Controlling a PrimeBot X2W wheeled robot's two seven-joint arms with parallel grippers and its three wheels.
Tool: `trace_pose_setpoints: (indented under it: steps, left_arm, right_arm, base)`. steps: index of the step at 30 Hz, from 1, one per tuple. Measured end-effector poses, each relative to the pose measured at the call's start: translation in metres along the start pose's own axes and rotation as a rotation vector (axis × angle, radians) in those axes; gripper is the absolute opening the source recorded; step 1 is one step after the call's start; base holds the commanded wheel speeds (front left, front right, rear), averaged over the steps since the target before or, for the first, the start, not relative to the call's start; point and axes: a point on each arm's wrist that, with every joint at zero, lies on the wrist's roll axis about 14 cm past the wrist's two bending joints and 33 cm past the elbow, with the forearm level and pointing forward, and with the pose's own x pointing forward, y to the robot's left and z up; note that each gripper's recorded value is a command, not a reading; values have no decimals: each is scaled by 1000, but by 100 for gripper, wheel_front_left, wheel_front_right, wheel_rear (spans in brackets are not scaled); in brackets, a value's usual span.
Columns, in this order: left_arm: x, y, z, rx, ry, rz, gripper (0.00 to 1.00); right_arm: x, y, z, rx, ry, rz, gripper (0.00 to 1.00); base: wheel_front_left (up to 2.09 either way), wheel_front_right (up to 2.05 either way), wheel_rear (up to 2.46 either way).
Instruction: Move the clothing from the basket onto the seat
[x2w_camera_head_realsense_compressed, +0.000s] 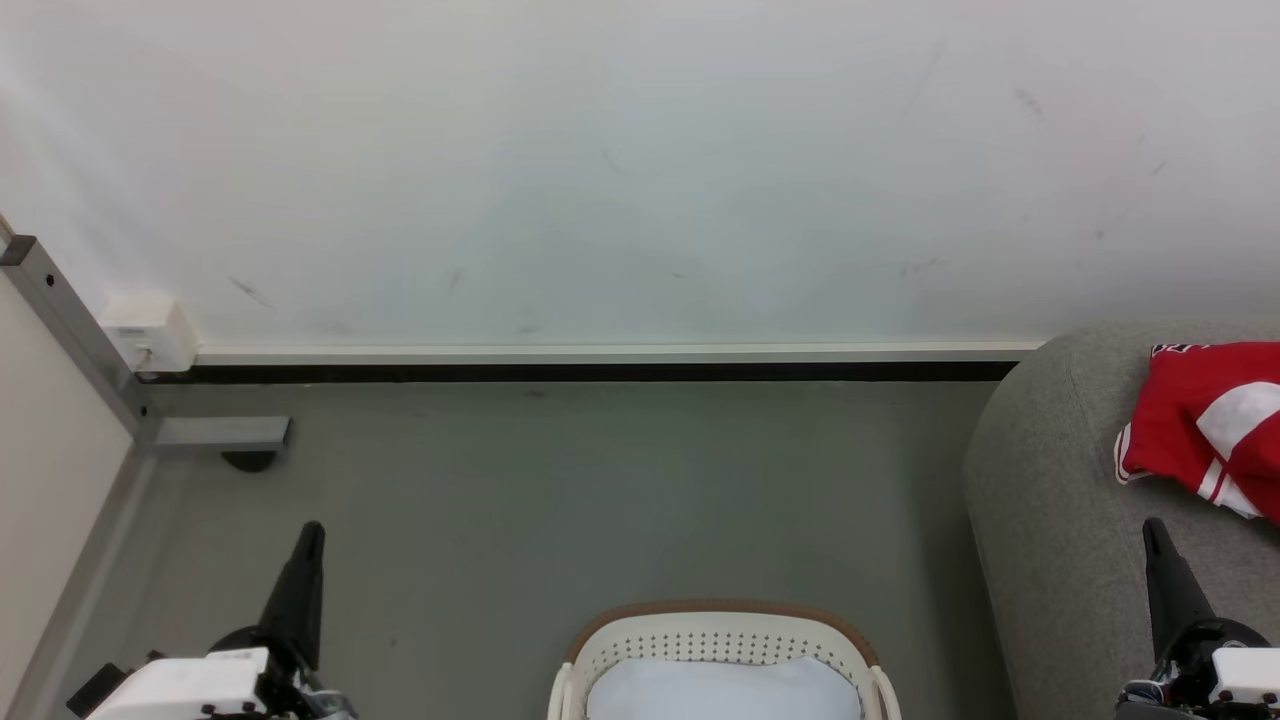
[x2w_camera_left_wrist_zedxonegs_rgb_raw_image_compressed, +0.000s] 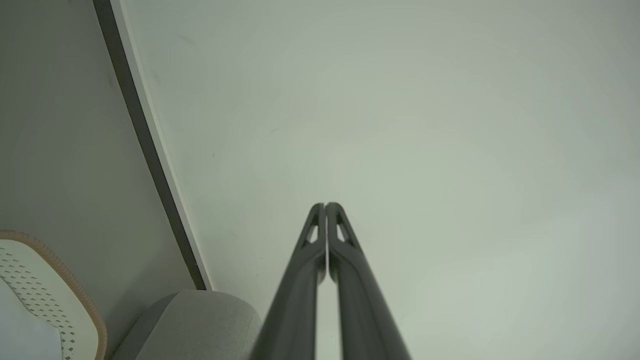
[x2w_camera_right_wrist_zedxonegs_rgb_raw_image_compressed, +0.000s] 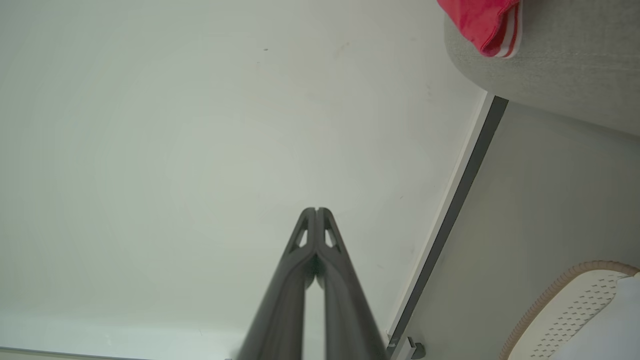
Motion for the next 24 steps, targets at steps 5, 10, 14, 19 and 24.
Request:
trace_pose_setpoints:
  steps: [5,10,14,19,24]
  left_arm:
    - [0,0,0,0,0,0,0]
    - [0,0,0,0,0,0,0]
    - [0,0,0,0,0,0,0]
    - [0,0,0,0,0,0,0]
    - [0,0,0,0,0,0,0]
  right_arm:
    - [0,0,-1,-1,3,0,0]
    - [0,0,0,-1,1,0,0]
    - [0,0,0,-1,0,0,0]
    - [0,1,0,-4,1,0,0]
    - [0,1,1,-5,1,-1,0]
  base:
    - [0,0,0]
    - [0,0,0]
    - [0,0,0]
    - [0,0,0]
    - [0,0,0]
